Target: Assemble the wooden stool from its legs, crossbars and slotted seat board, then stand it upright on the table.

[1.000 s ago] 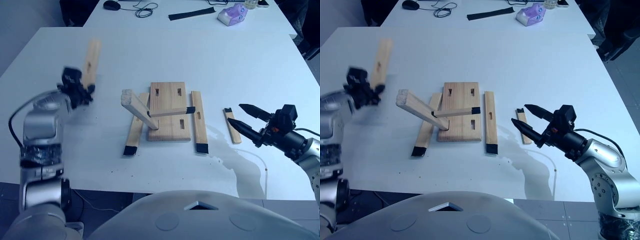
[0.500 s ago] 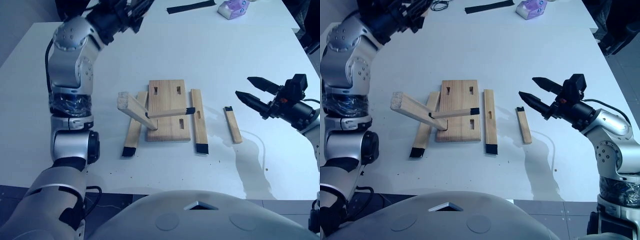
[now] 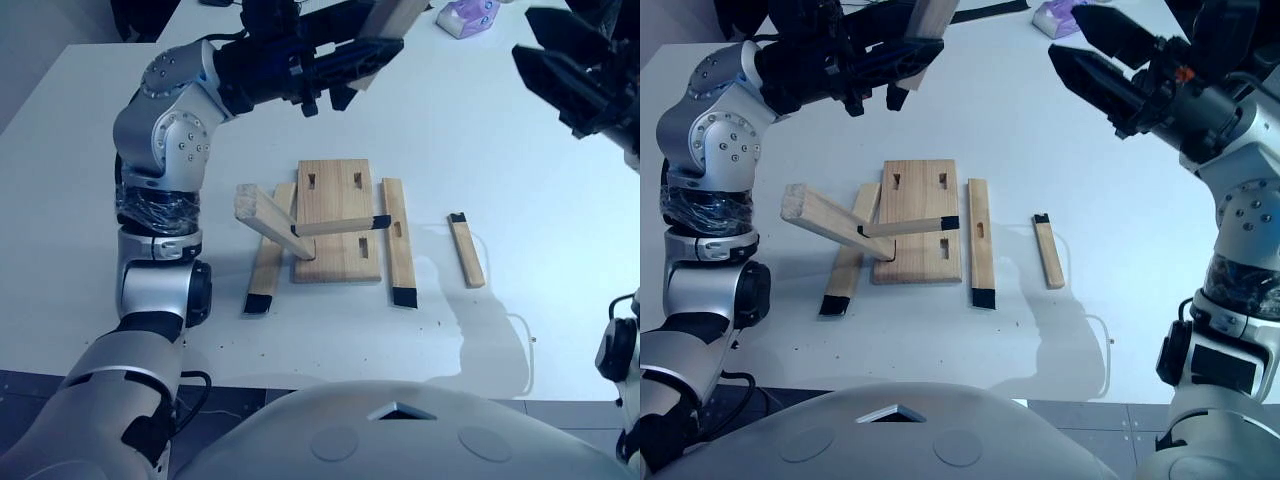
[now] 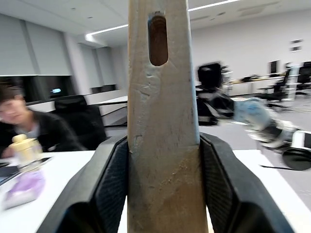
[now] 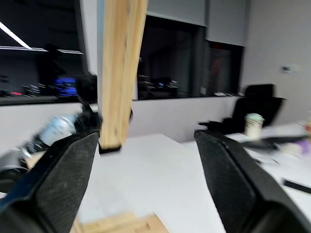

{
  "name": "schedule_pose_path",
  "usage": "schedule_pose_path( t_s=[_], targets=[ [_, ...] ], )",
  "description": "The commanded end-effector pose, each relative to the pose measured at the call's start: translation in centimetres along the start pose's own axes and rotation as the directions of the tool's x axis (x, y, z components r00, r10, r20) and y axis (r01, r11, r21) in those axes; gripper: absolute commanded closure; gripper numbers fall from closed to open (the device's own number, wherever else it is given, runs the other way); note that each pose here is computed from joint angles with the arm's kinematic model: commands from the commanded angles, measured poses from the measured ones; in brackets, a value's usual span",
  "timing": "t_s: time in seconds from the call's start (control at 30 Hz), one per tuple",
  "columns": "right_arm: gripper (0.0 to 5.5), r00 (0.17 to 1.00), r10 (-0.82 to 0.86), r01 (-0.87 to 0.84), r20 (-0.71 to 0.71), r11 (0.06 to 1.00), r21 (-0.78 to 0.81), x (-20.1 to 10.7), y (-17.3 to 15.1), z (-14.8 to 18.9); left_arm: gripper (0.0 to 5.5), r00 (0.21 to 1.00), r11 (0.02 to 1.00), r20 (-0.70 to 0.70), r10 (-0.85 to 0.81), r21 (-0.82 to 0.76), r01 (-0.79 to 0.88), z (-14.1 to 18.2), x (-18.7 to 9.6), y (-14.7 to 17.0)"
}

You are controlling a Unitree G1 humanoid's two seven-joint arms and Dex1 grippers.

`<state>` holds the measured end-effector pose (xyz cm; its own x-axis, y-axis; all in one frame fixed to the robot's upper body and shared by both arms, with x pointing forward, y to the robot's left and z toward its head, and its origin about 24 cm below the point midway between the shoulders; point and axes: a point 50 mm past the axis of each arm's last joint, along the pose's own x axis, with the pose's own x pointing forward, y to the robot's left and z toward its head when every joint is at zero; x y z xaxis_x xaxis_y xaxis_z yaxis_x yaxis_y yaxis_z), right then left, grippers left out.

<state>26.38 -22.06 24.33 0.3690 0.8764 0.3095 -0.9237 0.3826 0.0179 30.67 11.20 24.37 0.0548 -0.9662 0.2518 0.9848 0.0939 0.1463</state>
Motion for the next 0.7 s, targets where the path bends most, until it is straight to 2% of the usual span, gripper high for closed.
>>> schedule_pose_path(
  t_s=[0.03,0.3,0.7],
  targets=[
    [1.89,0.998,0.063,-0.064,0.005,0.997,0.037,0.7,0.1,0.6,3.47,0.998,0.998,-0.036,-0.058,-0.003,0.058,-0.2,0.0,-0.6],
    [1.89,0.983,0.183,-0.181,-0.032,0.981,0.064,2.9,0.6,0.6,3.47,0.993,0.996,-0.075,-0.092,-0.006,0.092,-1.1,-0.1,-1.2],
    [1.89,0.967,0.247,-0.242,-0.067,0.968,0.069,4.0,0.8,1.1,3.47,0.983,0.992,-0.128,-0.128,-0.026,0.126,-2.2,-0.3,-2.0]
  ],
)
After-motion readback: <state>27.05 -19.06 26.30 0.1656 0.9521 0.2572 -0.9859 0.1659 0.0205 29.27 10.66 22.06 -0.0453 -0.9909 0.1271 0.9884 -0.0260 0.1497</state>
